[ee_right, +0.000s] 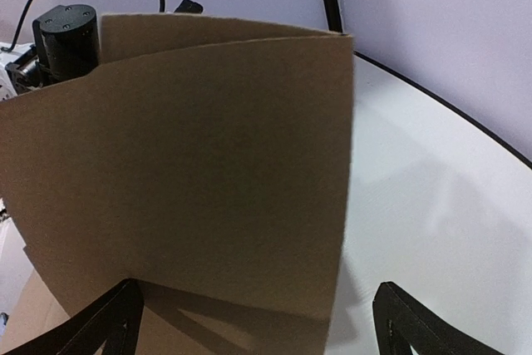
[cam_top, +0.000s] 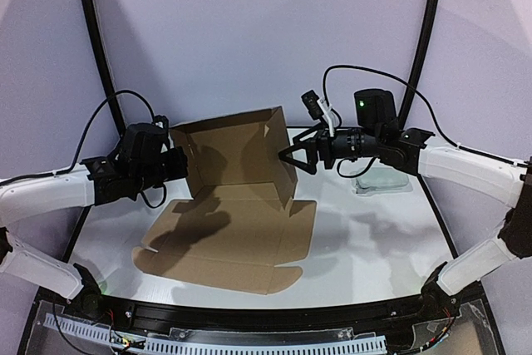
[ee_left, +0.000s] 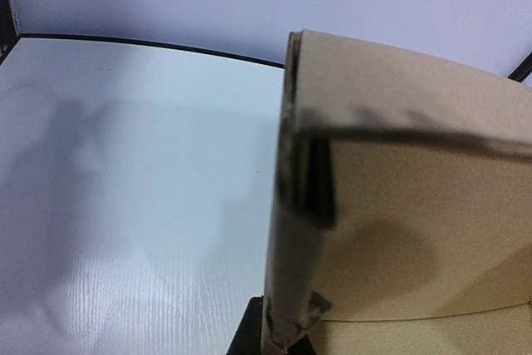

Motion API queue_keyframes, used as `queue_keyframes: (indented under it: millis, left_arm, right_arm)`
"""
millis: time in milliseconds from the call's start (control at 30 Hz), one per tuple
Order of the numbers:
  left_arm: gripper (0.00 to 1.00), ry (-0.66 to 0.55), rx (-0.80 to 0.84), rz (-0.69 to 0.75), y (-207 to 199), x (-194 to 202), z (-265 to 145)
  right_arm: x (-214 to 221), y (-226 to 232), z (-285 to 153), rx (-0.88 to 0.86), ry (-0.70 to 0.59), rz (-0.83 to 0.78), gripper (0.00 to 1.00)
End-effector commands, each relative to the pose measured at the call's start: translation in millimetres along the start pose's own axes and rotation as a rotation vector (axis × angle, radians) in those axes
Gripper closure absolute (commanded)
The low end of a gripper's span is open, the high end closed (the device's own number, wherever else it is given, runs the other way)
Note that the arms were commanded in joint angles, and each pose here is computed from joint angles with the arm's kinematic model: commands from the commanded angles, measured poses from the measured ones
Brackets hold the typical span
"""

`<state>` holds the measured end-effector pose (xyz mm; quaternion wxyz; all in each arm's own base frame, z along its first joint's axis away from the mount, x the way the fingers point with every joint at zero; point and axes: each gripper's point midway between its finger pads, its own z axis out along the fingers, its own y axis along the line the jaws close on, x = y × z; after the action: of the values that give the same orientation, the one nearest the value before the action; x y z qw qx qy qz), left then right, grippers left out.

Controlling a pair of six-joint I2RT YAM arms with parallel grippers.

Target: Fold the paper box

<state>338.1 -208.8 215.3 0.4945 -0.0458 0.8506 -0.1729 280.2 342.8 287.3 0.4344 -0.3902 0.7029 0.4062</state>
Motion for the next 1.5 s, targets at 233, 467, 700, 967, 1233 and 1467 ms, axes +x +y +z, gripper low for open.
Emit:
queue_keyframes:
  millis: [233, 467, 700, 967, 1233, 1467]
  left_arm:
    - [0.99, -0.039, 0.003, -0.054, -5.8, -20.0, -7.6]
    - [0.99, -0.024, 0.068, -0.037, -17.0, -18.0, -8.7]
    - [0.99, -0.012, 0.078, -0.046, -19.1, -18.2, -11.0]
    - [0.99, -0.022, 0.117, -0.045, -23.3, -22.9, -21.4]
    - [0.99, -0.025, 0.155, -0.027, -24.5, -20.7, -29.4]
    - [0.99, -0.010, 0.225, 0.013, -33.8, -17.0, -35.9]
  right_arm:
    - [-3.7, 38.0, -6.2, -0.159, -0.004, 0.037, 0.02]
    - [-4.1, 13.0, 1.7, -0.031, 0.006, 0.046, 0.02]
    - [-3.0, -11.8, 23.2, 0.155, 0.024, 0.019, 0.02]
    - [-4.1, -64.3, 23.3, 0.566, -0.002, 0.010, 0.02]
    - [-6.8, -93.4, 16.8, 0.746, -0.020, -0.009, 0.20]
    - [-14.7, -93.9, 32.7, 0.711, -0.016, -0.073, 0.22]
